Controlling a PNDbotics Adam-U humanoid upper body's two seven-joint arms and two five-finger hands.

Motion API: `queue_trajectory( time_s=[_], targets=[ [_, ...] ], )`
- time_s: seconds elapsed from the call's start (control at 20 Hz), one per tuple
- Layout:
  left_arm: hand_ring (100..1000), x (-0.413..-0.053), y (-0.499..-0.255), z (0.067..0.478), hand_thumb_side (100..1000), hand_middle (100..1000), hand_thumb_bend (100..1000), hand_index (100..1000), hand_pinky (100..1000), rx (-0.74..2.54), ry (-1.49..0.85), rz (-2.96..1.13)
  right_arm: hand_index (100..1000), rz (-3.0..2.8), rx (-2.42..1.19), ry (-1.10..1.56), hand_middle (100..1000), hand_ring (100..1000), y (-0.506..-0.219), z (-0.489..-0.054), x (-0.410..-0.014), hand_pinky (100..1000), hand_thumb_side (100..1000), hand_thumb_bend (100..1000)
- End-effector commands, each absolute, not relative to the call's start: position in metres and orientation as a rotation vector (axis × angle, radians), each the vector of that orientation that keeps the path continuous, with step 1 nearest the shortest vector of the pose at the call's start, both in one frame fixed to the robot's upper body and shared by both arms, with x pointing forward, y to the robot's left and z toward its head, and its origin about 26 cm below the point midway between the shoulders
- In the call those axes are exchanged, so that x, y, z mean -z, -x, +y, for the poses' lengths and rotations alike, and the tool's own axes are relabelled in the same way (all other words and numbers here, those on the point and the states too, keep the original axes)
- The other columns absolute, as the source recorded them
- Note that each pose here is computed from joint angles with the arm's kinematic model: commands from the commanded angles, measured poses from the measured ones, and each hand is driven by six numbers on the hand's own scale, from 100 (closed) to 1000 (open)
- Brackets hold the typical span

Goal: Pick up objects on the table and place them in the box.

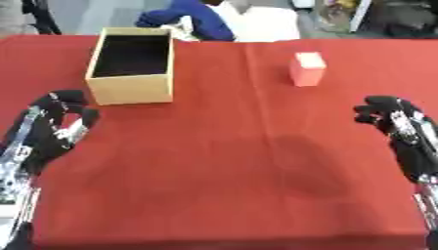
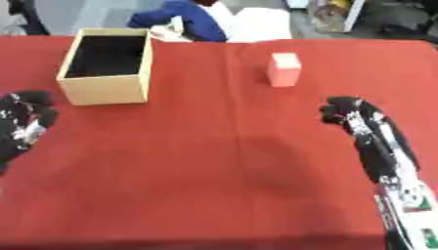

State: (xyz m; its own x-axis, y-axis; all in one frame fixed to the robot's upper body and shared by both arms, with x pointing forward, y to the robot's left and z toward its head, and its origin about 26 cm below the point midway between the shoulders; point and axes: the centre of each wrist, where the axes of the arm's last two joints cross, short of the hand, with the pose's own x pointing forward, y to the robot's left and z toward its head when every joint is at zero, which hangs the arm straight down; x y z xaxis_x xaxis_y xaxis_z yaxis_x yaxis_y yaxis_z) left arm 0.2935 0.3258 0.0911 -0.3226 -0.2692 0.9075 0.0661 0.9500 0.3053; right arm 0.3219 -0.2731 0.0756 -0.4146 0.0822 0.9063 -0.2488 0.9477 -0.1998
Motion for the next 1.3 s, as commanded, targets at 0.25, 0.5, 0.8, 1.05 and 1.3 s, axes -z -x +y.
queue_trajectory(
  time_s=[0.25, 0.5, 0.8, 1.05, 1.3],
  targets=[
    [646, -0.097, -0.294, 0.326, 370, 637, 643, 767, 1000, 0.409, -0.151, -1.883, 746, -2.004, -0.446, -0.076, 548, 772, -0.33, -0.283, -0.095, 740, 691, 100],
    [647, -0.096, -0.294, 0.327, 371, 638, 643, 768, 1000, 0.42, -0.151, -1.879, 748, -2.014, -0.48, -0.064, 549, 773, -0.333, -0.287, -0.1, 740, 690, 100],
    [660, -0.095, -0.292, 0.327, 391, 655, 660, 781, 1000, 0.444, -0.154, -1.871, 779, -2.065, -0.565, -0.05, 602, 809, -0.337, -0.286, -0.117, 758, 529, 100],
    [658, -0.096, -0.292, 0.328, 411, 654, 653, 781, 1000, 0.463, -0.163, -1.877, 831, -2.123, -0.864, 0.07, 686, 866, -0.357, -0.299, -0.162, 781, 415, 100],
    [654, -0.098, -0.294, 0.328, 427, 649, 644, 780, 1000, 0.467, -0.178, -1.881, 884, -2.108, -1.165, 0.207, 763, 915, -0.376, -0.312, -0.202, 804, 383, 143]
  ],
)
